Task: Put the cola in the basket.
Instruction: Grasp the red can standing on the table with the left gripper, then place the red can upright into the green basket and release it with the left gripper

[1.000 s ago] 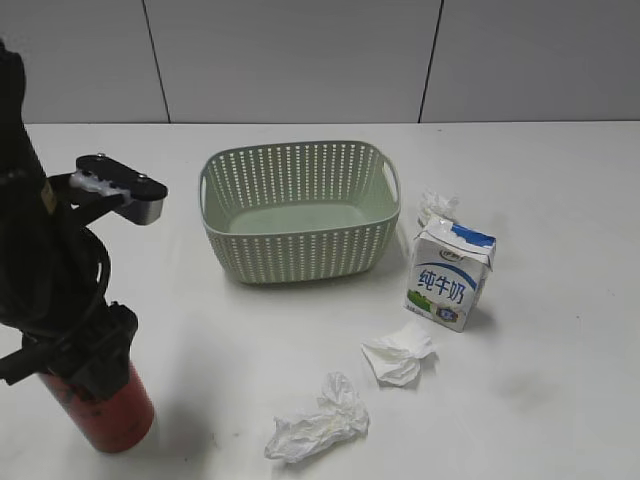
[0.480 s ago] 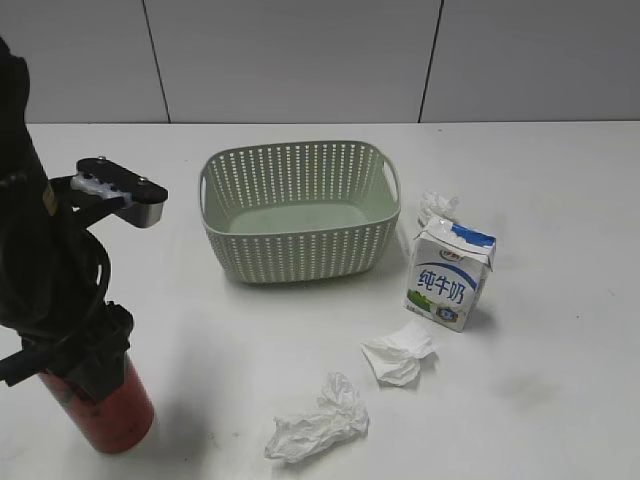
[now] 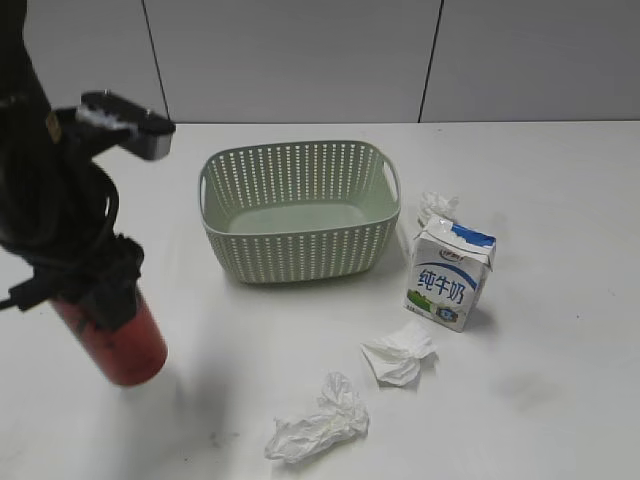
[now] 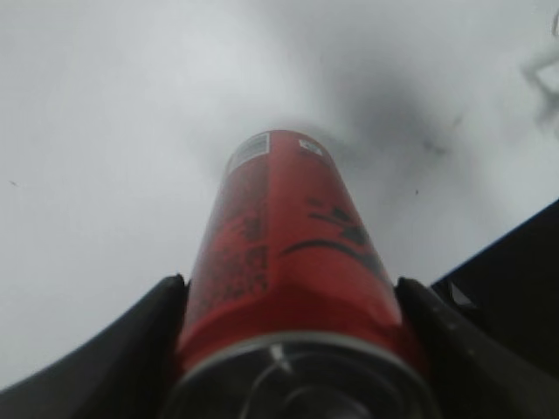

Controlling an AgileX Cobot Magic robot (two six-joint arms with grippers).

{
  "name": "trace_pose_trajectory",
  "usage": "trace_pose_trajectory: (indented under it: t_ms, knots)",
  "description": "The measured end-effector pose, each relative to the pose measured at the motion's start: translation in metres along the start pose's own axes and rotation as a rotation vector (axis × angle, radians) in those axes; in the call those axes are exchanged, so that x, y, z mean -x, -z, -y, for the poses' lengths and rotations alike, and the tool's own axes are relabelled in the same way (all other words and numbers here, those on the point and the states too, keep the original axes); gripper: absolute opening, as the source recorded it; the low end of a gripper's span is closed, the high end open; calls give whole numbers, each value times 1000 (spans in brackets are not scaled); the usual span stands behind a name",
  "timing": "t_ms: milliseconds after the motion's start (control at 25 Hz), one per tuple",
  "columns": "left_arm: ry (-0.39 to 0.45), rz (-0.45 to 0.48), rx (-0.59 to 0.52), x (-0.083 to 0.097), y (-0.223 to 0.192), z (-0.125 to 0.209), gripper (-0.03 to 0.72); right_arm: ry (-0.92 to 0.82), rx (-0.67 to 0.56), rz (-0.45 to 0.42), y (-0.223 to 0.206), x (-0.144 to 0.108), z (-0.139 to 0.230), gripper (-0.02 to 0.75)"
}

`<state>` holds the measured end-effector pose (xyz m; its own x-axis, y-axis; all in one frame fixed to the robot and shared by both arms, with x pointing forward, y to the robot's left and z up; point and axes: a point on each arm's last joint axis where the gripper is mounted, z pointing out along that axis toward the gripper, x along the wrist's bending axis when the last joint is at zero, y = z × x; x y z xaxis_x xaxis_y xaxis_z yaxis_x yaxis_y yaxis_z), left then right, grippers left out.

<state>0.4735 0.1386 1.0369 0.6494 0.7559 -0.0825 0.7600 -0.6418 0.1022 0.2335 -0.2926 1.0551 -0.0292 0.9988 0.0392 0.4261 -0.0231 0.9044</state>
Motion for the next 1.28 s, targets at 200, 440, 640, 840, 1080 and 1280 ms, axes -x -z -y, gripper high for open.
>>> trace_pose_trajectory:
  t_ms: [200, 440, 640, 840, 1080, 1280]
  knots:
    - [-49, -125, 151, -8, 54, -29, 531, 0, 0, 0, 0, 0, 0, 571]
    - [-62, -181, 303, -14, 90, -80, 531, 0, 0, 0, 0, 0, 0, 571]
    - [-51, -109, 358, -14, 82, -128, 531, 0, 0, 0, 0, 0, 0, 571]
    - [-56, -39, 360, -10, 50, -170, 531, 0, 0, 0, 0, 0, 0, 571]
    - [-106, -8, 260, 5, -8, -193, 531, 0, 0, -1, 0, 0, 0, 571]
    - [-135, 13, 185, 17, -47, -200, 531, 0, 0, -1, 0, 0, 0, 571]
